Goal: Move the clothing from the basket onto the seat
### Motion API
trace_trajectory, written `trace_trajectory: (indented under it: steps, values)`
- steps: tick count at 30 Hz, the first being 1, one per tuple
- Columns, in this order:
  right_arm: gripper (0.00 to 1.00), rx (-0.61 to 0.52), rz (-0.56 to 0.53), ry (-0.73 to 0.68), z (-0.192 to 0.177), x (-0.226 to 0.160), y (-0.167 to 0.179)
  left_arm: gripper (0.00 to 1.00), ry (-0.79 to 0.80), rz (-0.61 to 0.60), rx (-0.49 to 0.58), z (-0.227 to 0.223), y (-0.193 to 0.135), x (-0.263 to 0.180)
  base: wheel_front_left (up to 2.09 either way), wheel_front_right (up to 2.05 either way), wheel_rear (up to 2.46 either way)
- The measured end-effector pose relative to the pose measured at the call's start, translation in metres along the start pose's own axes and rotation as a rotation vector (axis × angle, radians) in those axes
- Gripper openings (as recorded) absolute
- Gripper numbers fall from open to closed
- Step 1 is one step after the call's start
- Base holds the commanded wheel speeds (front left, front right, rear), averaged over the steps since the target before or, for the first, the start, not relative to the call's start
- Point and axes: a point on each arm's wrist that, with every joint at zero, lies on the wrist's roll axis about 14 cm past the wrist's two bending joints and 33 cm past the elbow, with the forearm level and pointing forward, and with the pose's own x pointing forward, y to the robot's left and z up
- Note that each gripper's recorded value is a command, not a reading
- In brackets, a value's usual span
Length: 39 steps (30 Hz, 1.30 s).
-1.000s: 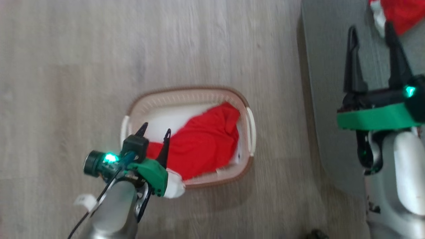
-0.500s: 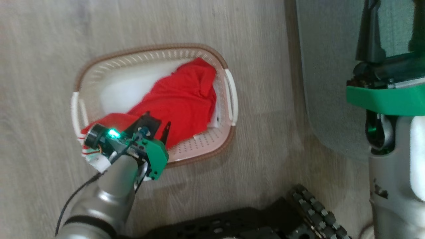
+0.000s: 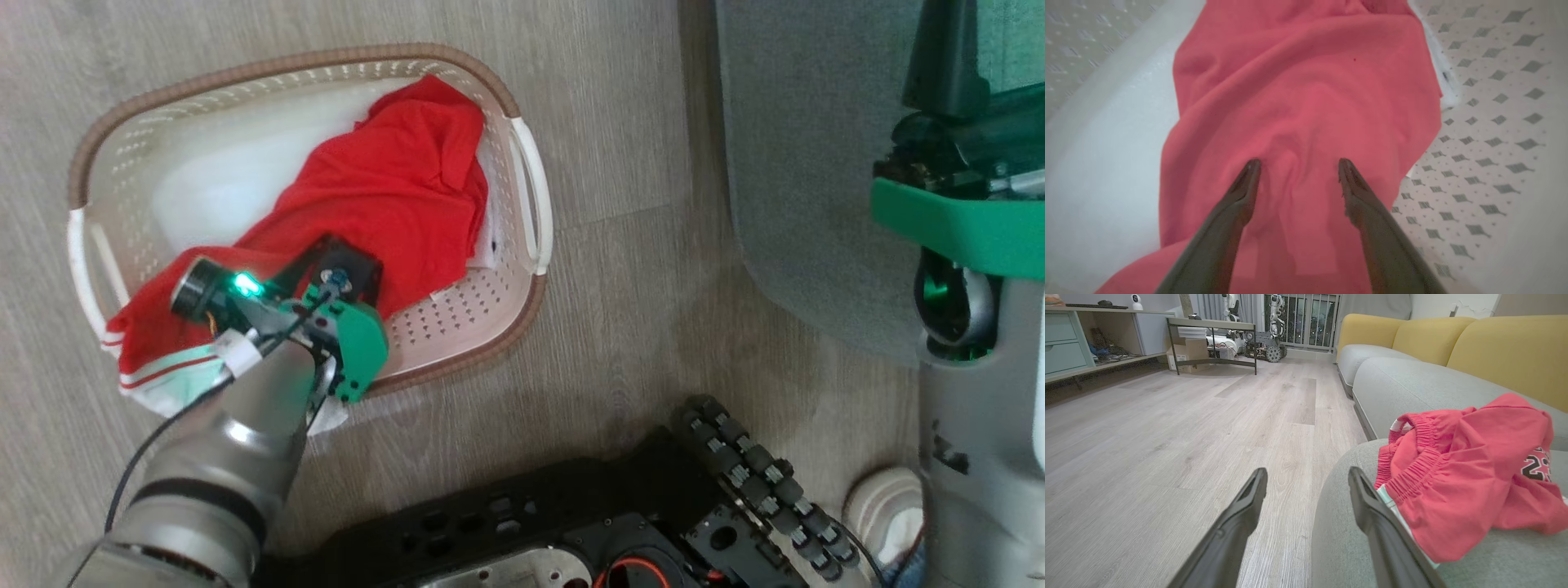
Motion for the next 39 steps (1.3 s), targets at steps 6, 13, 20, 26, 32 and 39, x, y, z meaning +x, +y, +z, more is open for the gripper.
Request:
trace_trajectory:
  steps: [6,13,20,26,32,39]
  values:
    - [1.0,-0.003,-0.001,-0.005,-0.003,0.003,-0.001,1.0,0.013,0.007,0.037,0.002,0.006,0.012,0.0,0.0,0.0]
    - [1.0,-0.004,-0.007,0.015,-0.01,0.001,-0.005,0.53,0.061,-0.002,0.064,-0.008,0.007,0.02,0.0,0.0,0.0]
    - [1.0,-0.001,-0.017,0.006,-0.007,0.001,-0.008,0.0,0.066,-0.005,0.086,-0.007,0.007,0.018,0.0,0.0,0.0]
    - [1.0,0.012,-0.024,-0.017,0.006,0.002,-0.009,0.0,0.026,0.027,0.095,0.007,0.016,0.008,0.0,0.0,0.0]
    - [1.0,0.03,-0.028,-0.041,0.023,0.001,-0.009,0.0,-0.058,0.076,0.036,0.035,0.025,-0.01,0.0,0.0,0.0]
    - [1.0,0.052,-0.038,-0.056,0.046,-0.01,-0.01,0.0,-0.253,0.1,0.014,0.097,0.024,-0.041,0.0,0.0,0.0]
